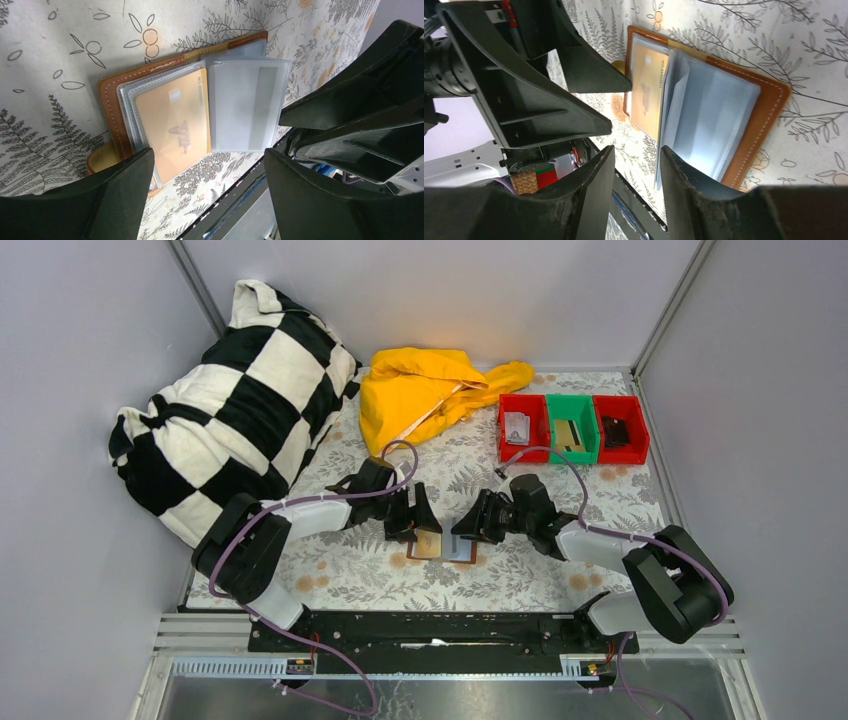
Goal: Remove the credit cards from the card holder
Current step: Remove the credit card from the card holder.
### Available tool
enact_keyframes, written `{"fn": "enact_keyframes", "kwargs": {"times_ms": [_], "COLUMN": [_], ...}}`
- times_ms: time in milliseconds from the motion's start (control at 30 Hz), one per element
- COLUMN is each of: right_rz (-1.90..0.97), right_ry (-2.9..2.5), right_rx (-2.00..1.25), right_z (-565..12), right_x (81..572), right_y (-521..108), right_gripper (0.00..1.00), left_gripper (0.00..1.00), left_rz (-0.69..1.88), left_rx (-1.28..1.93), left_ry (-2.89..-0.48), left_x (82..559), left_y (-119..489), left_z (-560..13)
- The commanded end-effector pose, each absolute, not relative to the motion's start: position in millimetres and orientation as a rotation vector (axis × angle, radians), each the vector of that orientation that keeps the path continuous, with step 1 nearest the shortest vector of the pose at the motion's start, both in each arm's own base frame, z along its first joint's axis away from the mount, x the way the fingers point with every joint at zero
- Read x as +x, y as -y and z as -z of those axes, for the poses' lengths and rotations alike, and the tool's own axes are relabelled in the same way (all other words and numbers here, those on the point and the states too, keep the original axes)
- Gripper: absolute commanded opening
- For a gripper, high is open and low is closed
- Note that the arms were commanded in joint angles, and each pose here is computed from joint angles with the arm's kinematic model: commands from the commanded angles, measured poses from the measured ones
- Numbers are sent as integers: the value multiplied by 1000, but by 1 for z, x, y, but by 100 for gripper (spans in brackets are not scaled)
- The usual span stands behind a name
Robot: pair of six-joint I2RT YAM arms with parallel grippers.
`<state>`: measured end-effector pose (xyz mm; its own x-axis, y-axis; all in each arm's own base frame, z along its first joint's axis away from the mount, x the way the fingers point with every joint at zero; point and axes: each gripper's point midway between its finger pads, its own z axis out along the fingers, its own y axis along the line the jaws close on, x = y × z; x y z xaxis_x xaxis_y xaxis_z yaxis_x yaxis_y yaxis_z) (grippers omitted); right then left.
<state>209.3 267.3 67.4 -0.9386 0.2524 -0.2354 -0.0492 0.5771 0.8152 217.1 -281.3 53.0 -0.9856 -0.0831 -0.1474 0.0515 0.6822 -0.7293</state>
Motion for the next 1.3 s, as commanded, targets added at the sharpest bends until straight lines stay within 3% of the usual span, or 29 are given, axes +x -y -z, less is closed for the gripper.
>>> {"fn": "enact_keyframes", "kwargs": {"times_ms": [0, 333, 1033, 1267], "right_rz": [-1374, -1396, -1439, -1249], "right_ry": [-2410, -2429, -2510, -2510], "right_rx": [87, 3, -149, -130], "right_z": [-96, -99, -73, -74], "right_x": [216, 215, 217, 223], "right_y": [-284, -302, -365, -336], "right_gripper": [46, 46, 49, 47], "left_gripper": [85, 86, 87, 87], "left_rz": [1248, 1233, 1153, 1219], "left_rx": [25, 73, 47, 119], "left_ry": [-2680, -2559, -2517, -2510], "left_x": [220, 236, 243, 234], "left_y": [282, 258, 225, 236], "left_z": [-75, -129, -150, -153]}}
